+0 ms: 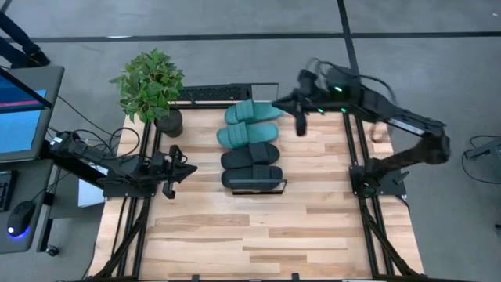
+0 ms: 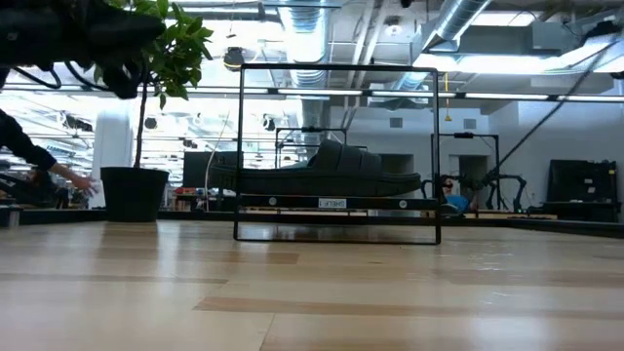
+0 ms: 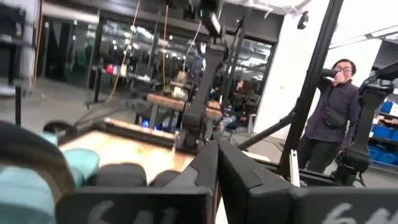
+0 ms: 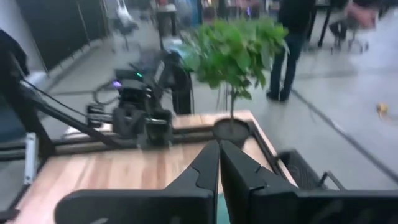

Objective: Pick and place slides into the shelf
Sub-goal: Return to Home Position

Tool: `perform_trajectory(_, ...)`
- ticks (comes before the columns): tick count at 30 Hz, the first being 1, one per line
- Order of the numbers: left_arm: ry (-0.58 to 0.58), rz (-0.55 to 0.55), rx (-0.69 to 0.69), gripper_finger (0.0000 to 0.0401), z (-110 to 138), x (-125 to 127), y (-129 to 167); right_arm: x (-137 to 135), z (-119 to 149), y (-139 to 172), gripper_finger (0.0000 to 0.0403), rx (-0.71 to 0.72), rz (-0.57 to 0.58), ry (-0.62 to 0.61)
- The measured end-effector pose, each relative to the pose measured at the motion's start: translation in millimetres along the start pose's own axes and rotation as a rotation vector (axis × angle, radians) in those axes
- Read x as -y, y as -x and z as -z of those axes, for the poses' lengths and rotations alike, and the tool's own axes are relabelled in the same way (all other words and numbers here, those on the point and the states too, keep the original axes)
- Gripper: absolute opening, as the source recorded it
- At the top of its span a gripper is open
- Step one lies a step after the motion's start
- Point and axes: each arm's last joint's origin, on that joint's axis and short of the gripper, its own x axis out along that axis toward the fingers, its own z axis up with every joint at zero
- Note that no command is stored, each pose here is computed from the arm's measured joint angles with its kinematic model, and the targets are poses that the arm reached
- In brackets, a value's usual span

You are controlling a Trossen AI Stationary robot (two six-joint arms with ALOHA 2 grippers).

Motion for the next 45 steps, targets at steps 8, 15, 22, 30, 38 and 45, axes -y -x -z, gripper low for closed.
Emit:
perform_trajectory(8, -0.099, 0.002, 0.013, 0.0, -3, 1, -1, -28, 63, 54, 0.0004, 0.23, -0.046, -0.062)
perform_trajectory(15, -0.13, 0.001, 0.004, 0.0, -2, 1, -1, -51, 136, 62, 0.0001, 0.301, -0.151, -0.163)
perform_trajectory(22, -0.127, 0.002, 0.007, 0.0, -2, 1, -1, -64, 182, 67, 0.0001, 0.258, -0.132, -0.28)
perform_trajectory(30, -0.125, 0.071, 0.025, 0.0, -5, 3, 1, -74, 201, 89, 0.0001, 0.178, -0.178, -0.268)
perform_trajectory(38, -0.135, 0.176, 0.118, 0.0, -18, 3, 11, -78, 216, 120, 0.0001, 0.079, -0.233, -0.332)
perform_trajectory(45, -0.128, 0.168, 0.087, 0.0, -17, -1, 20, -80, 220, 143, 0.0001, 0.142, -0.296, -0.223)
